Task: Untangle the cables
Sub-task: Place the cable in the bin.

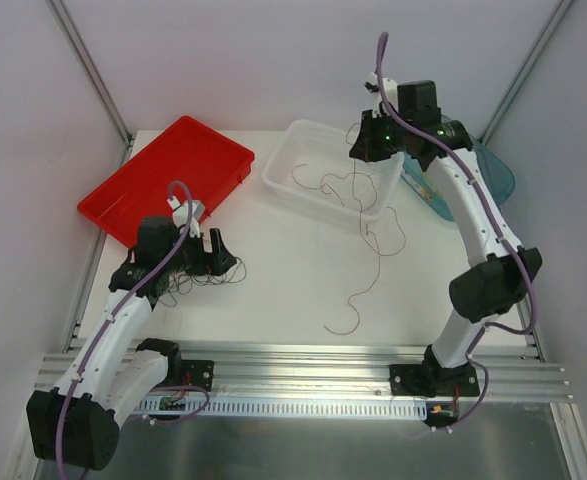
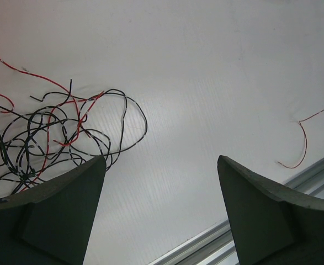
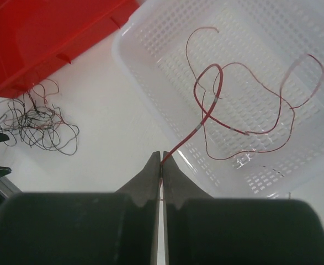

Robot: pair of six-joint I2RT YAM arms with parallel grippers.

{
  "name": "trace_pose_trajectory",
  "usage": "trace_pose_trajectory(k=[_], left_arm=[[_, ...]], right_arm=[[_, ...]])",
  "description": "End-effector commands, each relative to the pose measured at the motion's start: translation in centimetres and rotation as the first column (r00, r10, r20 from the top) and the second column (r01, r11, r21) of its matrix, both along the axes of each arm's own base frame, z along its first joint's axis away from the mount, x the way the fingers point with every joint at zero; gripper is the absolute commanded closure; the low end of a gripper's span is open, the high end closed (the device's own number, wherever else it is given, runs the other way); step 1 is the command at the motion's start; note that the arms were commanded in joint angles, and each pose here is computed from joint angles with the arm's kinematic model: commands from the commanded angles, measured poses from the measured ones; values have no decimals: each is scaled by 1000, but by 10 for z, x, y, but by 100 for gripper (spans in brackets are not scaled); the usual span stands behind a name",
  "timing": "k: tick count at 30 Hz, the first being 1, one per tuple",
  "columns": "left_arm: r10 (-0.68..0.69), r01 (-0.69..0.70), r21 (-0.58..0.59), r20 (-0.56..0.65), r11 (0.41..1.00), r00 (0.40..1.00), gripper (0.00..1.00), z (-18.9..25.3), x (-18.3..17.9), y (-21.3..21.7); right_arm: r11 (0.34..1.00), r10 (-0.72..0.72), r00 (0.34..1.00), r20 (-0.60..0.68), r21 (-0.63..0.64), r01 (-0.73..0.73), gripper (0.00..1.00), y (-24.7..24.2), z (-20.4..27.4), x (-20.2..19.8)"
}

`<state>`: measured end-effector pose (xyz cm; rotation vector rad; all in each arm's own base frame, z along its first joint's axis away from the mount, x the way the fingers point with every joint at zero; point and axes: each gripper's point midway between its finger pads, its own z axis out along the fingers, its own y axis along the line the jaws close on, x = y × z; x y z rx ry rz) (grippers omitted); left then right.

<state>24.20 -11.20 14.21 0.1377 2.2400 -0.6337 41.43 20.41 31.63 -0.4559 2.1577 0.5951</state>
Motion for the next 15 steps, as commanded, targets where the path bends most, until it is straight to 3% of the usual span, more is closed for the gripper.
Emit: trace_pose_trajectory(k=[1, 5, 6, 7, 10, 15], left_arm=[[-17, 17, 3, 24, 1000, 1000, 17, 5, 3, 0], [-21, 21, 1, 15, 1000, 1000, 17, 3, 3, -1], [-23, 23, -1, 10, 1000, 1000, 17, 3, 3, -1], [-26, 26, -2, 8, 1000, 1000, 17, 2, 3, -2], [-30, 30, -5, 11, 1000, 1000, 17, 3, 3, -2], [-26, 26, -5, 15, 1000, 1000, 17, 4, 3, -2]], right_arm=[[994, 105, 994, 19, 9, -105, 99, 24, -14, 9], [997, 65, 995, -74, -34, -68, 96, 25, -67, 29], [997, 49, 992, -114, -53, -55, 91, 25, -87, 35], [997, 14, 992, -128, -72, -23, 74, 20, -94, 39], [998, -4, 989, -146, -65, -6, 55, 20, -96, 32], [992, -101, 992, -79, -89, 94, 37, -3, -86, 2]])
